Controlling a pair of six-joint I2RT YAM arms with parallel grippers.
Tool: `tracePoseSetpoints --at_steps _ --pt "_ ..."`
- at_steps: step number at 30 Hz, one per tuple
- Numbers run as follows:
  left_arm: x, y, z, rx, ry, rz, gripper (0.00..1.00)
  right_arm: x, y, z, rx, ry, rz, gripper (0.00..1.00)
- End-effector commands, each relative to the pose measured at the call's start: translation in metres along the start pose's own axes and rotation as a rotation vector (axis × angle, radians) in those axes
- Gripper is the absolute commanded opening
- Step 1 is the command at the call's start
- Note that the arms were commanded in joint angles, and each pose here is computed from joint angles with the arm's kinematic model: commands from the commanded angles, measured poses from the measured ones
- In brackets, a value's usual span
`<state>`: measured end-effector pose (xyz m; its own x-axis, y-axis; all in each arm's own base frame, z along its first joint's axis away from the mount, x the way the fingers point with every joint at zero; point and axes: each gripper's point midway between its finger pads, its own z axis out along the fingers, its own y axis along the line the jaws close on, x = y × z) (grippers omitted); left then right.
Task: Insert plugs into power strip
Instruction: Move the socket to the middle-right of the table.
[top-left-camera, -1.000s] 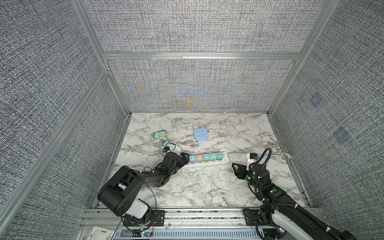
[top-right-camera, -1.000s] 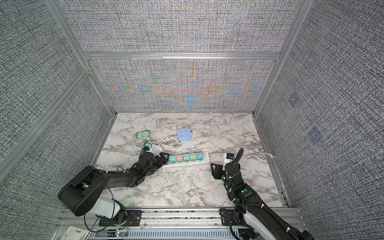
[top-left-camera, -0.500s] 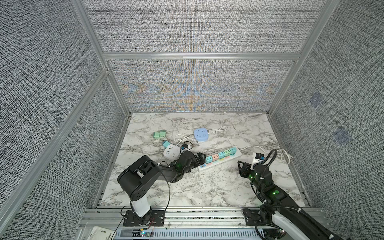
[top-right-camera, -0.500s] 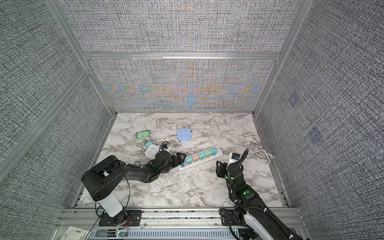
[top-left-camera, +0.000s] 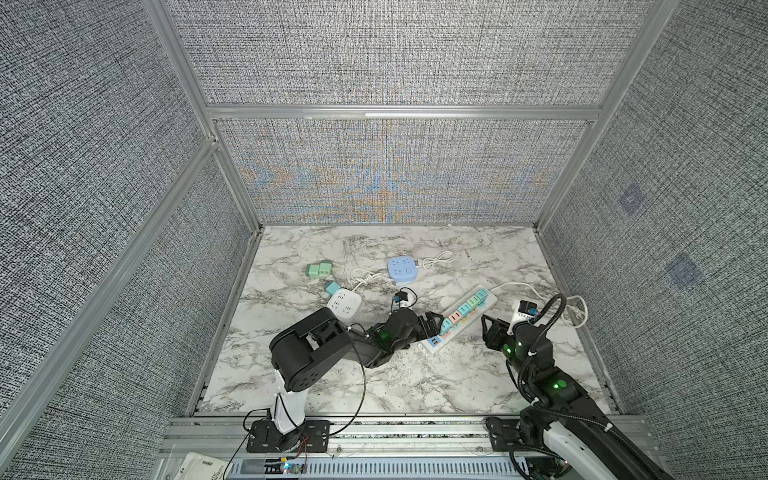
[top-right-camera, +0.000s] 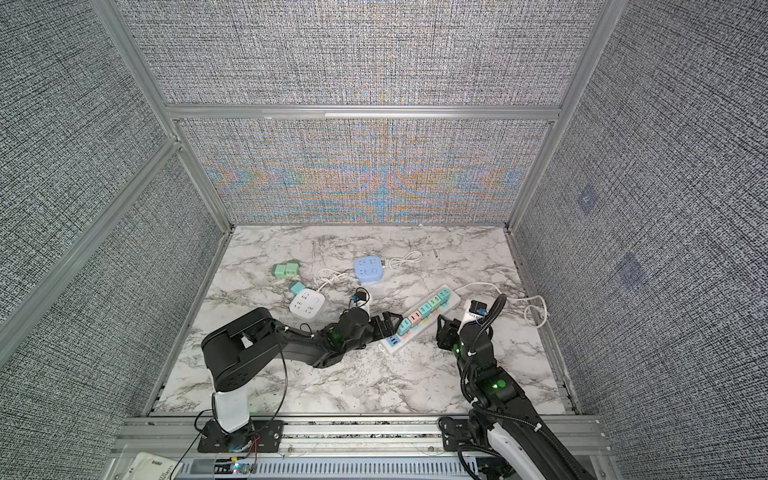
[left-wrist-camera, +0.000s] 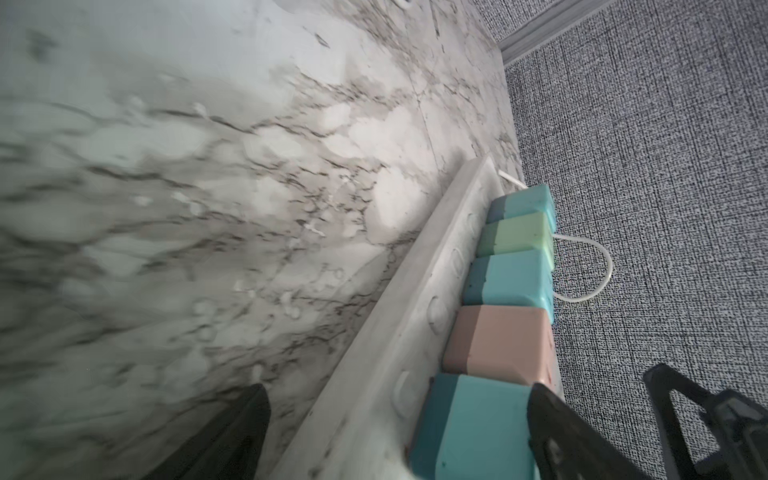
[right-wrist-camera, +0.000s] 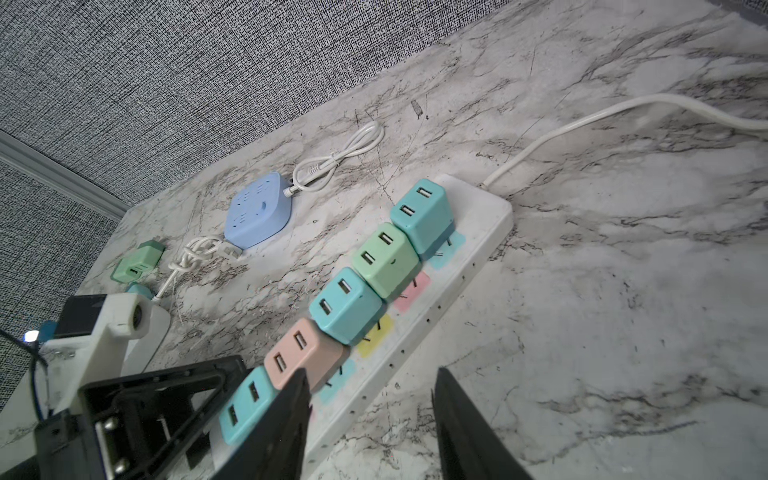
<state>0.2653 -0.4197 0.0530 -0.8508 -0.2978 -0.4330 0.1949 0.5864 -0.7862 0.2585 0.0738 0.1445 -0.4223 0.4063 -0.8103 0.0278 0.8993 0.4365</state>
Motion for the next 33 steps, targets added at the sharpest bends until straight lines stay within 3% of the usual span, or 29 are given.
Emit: tracePoseSetpoints --at_steps 1,9,12,18,20,23,26,29,33 --pt "0.019 -0.016 0.015 0.037 0.032 0.013 0.97 -0.008 -0.001 -0.005 0.021 -0.015 -0.015 0.50" --pt "0.021 -0.054 0.018 0.077 0.018 0.135 0.97 -0.028 0.008 -0.013 0.014 -0.043 -0.030 0.51" --pt "-0.003 -0.064 -0.006 0.048 -0.070 0.261 0.98 -0.036 0.015 -0.017 -0.001 -0.043 -0.031 0.51" --pt "-0.083 -0.075 -0.089 -0.168 -0.344 0.524 0.99 -0.050 0.038 -0.020 -0.079 -0.036 -0.032 0.51" --pt "-0.112 -0.065 -0.122 -0.300 -0.456 0.526 1.00 -0.051 0.051 -0.014 -0.118 -0.011 -0.034 0.51" --pt "-0.145 -0.046 -0.148 -0.346 -0.508 0.491 1.00 -0.047 0.068 0.004 -0.145 0.041 -0.052 0.51" --pt "-0.171 -0.018 -0.153 -0.354 -0.489 0.419 1.00 -0.046 0.086 0.027 -0.143 0.085 -0.091 0.51" --pt "-0.197 -0.005 -0.157 -0.417 -0.508 0.422 1.00 -0.047 0.105 0.060 -0.124 0.138 -0.135 0.51" --pt "-0.234 0.004 -0.133 -0.406 -0.448 0.428 1.00 -0.046 0.127 0.096 -0.114 0.219 -0.154 0.50"
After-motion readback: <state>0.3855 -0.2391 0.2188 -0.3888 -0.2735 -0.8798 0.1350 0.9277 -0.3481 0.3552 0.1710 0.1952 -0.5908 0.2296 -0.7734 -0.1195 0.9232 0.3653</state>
